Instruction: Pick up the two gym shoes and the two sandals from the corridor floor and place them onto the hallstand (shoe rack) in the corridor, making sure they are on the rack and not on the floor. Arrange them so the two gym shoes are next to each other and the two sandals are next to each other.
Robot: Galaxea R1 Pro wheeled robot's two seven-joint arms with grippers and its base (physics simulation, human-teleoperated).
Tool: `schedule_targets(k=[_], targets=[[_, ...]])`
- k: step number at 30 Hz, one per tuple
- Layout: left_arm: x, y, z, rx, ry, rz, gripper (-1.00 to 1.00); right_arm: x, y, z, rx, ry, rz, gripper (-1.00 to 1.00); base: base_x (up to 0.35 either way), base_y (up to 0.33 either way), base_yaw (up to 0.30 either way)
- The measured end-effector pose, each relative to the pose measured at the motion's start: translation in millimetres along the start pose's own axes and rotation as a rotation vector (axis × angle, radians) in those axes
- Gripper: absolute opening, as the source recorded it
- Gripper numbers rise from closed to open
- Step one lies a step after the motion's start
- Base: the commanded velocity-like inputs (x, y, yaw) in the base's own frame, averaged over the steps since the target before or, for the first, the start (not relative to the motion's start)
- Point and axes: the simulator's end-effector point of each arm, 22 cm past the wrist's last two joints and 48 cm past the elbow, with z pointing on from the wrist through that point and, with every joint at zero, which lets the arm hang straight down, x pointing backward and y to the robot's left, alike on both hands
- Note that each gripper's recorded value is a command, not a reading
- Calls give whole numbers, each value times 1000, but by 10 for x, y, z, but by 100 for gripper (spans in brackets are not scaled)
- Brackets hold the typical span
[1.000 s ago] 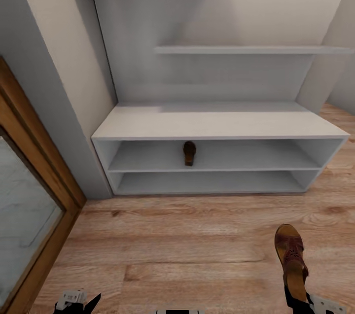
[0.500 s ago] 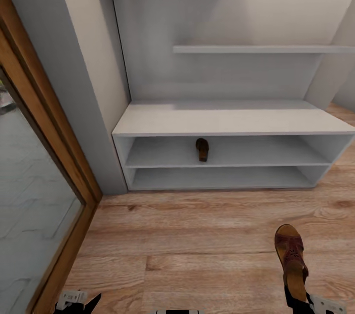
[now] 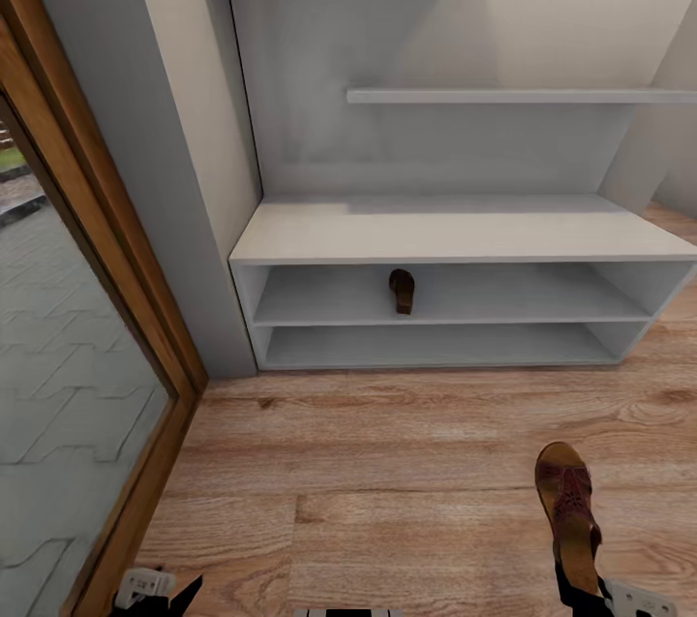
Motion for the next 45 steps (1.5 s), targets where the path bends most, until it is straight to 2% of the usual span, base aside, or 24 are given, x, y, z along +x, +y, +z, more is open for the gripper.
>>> schedule_targets(k=[5, 6, 9, 10, 13, 14, 17, 18, 22, 23, 24, 26, 27, 30, 31, 34, 38, 45], targets=[[-40, -101, -9, 39, -37, 28, 100, 74, 303, 3, -65, 27, -33, -100, 0, 0, 0], [-28, -142, -21, 59, -40, 29, 100, 137, 448, -2, -97, 52, -52, -100, 0, 0, 0], [0, -184, -44, 83, -41, 29, 100, 241, 638, 1, -137, 108, -68, -100, 0, 0, 0], [13, -199, -56, 93, -40, 29, 100, 302, 777, 15, -162, 153, -76, -100, 0, 0, 0], [24, -213, -67, 103, -39, 29, 100, 291, 1008, 87, -191, 216, -71, -100, 0, 0, 0], [29, -219, -71, 107, -38, 30, 100, 219, 1187, 158, -206, 250, -63, -100, 0, 0, 0], [35, -225, -75, 111, -37, 31, 100, 18, 1463, 289, -215, 281, -46, -100, 0, 0, 0], [37, -229, -76, 112, -37, 31, 100, -104, 1643, 353, -217, 301, -37, -100, 0, 0, 0], [40, -235, -76, 114, -37, 30, 100, -371, 2023, 443, -217, 325, -33, -100, 0, 0, 0], [40, -237, -76, 114, -37, 30, 100, -486, 2242, 452, -220, 330, -39, -100, 0, 0, 0], [41, -237, -76, 114, -37, 30, 100, -553, 2370, 450, -222, 330, -46, -100, 0, 0, 0], [41, -238, -76, 115, -37, 30, 100, -673, 2606, 432, -223, 328, -63, -100, 0, 0, 0], [41, -239, -76, 115, -37, 30, 100, -795, 2818, 406, -219, 320, -84, -100, 0, 0, 0], [42, -239, -76, 115, -37, 30, 100, -982, 3080, 361, -202, 302, -115, -100, 0, 0, 0], [41, -239, -76, 115, -37, 30, 100, -1110, 3088, 384, -172, 282, -142, -100, 0, 0, 0], [40, -240, -75, 115, -37, 31, 100, -1348, 3066, 439, -128, 248, -176, -100, 0, 0, 0], [47, -258, -70, 119, -36, 31, 100, -1798, 3096, 527, -98, 215, -201, -100, 0, 0, 0], [59, -278, -65, 123, -32, 34, 100, -2090, 3130, 544, -97, 180, -190, -100, 0, 0, 0]])
